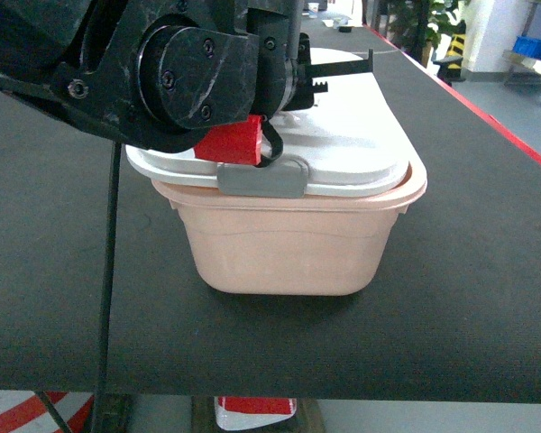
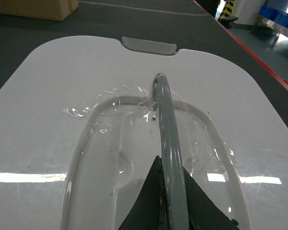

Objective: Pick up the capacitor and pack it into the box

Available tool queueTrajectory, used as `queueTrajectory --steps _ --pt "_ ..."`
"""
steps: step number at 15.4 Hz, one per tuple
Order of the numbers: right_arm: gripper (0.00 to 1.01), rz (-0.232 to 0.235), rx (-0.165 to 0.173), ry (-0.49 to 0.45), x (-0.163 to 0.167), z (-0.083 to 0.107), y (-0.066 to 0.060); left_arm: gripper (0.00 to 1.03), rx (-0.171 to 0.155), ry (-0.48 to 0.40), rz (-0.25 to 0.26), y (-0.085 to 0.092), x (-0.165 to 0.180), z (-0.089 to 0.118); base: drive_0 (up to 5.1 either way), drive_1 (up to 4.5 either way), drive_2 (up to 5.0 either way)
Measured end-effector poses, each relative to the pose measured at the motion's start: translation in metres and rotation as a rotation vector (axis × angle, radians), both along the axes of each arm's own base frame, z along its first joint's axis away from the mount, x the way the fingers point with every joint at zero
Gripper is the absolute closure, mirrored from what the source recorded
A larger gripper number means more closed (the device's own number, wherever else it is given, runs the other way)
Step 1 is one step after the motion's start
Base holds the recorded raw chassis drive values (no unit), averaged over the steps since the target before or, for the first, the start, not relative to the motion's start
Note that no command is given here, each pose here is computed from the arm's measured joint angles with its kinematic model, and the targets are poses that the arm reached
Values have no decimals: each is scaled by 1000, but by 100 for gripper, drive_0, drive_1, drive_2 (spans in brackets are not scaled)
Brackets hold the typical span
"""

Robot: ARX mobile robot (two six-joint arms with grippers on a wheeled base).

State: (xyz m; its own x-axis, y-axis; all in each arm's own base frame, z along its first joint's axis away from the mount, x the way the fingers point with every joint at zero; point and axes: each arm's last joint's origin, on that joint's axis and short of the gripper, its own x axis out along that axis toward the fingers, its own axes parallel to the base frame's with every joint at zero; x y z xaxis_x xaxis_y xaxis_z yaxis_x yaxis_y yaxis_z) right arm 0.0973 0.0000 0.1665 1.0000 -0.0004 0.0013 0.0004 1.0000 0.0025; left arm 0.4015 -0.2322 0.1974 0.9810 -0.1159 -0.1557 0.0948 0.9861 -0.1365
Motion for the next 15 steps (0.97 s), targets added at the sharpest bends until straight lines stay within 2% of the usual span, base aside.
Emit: queueTrajectory --steps 2,5,9,13,14,15 --pt "3 0 0 0 0 0 0 101 6 10 -4 -11 -1 3 0 0 0" --pt "3 0 0 0 0 0 0 101 1 28 25 -20 -1 3 0 0 0" --pt "3 0 0 0 0 0 0 101 4 44 62 -19 2 -8 0 0 0" --pt "3 0 0 0 0 0 0 101 -3 45 40 -19 3 -9 0 0 0" --pt "3 0 0 0 0 0 0 96 -9 43 36 -19 3 -8 0 0 0" --pt "3 0 0 0 0 0 0 83 -17 30 19 -20 4 -7 0 0 0"
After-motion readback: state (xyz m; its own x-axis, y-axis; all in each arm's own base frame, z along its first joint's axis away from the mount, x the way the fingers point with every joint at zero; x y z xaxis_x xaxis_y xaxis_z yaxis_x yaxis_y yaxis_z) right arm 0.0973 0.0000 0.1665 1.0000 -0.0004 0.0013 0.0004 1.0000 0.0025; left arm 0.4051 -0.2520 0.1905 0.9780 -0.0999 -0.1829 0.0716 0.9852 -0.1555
